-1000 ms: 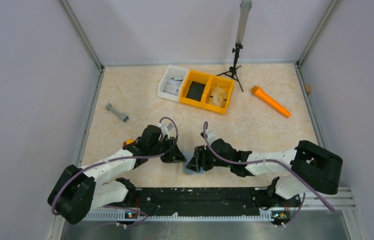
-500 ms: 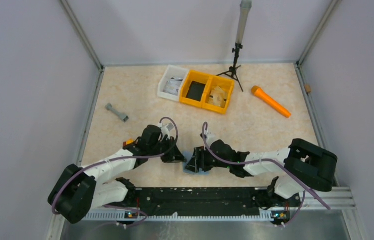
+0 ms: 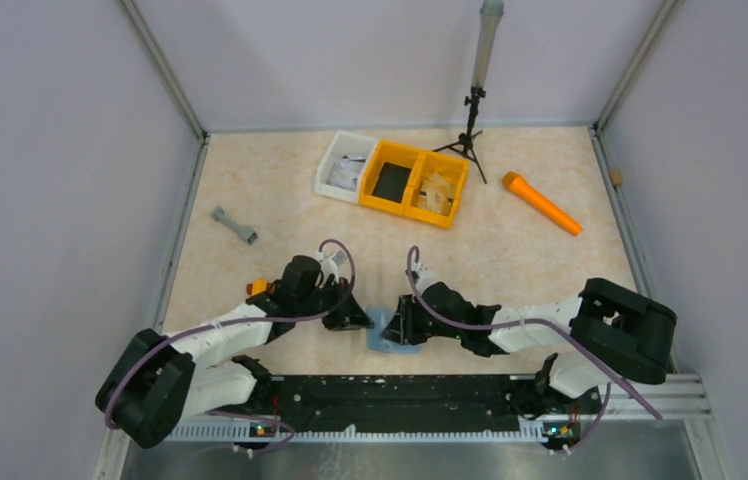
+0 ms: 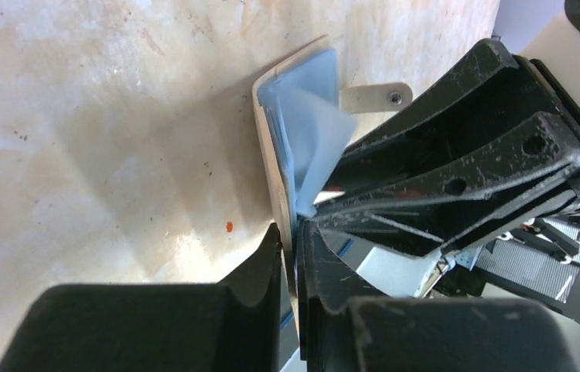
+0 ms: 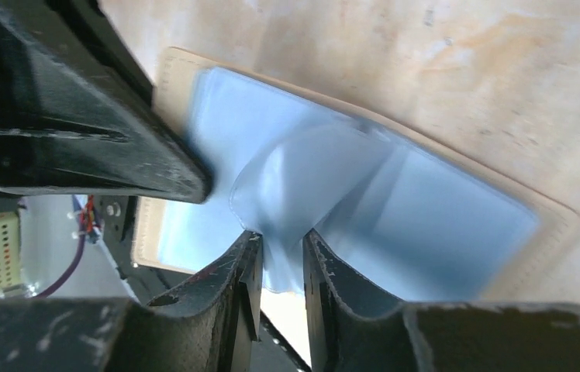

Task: Take the credit cards out of the card holder
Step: Remove the credit card from the card holder.

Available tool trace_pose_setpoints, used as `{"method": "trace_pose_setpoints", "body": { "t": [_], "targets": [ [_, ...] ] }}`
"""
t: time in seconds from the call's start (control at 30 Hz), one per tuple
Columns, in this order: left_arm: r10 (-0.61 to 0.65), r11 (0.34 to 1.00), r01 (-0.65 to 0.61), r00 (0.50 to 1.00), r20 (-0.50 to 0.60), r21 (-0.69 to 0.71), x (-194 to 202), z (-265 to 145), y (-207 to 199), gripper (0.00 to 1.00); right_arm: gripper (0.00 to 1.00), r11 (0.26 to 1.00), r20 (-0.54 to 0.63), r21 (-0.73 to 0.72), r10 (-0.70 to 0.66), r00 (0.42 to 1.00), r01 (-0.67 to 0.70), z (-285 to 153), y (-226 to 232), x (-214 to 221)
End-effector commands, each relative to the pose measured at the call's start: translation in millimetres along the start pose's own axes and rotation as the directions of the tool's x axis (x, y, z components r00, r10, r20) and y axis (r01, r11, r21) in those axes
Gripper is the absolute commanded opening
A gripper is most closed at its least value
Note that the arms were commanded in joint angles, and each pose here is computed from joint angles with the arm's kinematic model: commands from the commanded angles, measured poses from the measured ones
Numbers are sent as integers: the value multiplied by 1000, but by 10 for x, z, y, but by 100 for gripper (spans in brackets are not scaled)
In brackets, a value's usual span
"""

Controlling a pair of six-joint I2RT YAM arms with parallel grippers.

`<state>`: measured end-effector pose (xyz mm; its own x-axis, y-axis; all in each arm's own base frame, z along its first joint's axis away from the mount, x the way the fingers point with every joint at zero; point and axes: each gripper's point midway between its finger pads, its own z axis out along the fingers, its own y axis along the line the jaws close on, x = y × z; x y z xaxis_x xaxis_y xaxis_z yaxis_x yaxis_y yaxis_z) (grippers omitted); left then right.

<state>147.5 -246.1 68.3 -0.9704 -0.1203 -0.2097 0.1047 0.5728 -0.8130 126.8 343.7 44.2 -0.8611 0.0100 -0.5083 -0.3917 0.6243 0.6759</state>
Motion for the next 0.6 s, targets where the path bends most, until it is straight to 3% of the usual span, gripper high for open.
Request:
{"method": "trace_pose_setpoints", "body": {
  "t": [0.0, 0.2, 0.33, 0.57],
  "targets": [
    [79, 997, -79, 995, 55, -3, -166, -90, -173, 0, 28, 994, 45, 112, -14, 999, 9, -127, -226, -20],
    [74, 996, -71, 996, 55, -51, -156, -105, -83, 6, 56, 976, 79, 217, -53, 996, 34, -310, -395, -103],
    [75, 996, -72, 996, 52, -47, -151, -102, -90, 20, 60, 974, 99, 220, -69, 993, 46, -408, -353, -178],
    [78, 996, -76, 995, 55, -39, -156, -114, -118, 24, 80, 987, 140, 137, -108, 984, 88, -525, -8, -325]
  ]
}}
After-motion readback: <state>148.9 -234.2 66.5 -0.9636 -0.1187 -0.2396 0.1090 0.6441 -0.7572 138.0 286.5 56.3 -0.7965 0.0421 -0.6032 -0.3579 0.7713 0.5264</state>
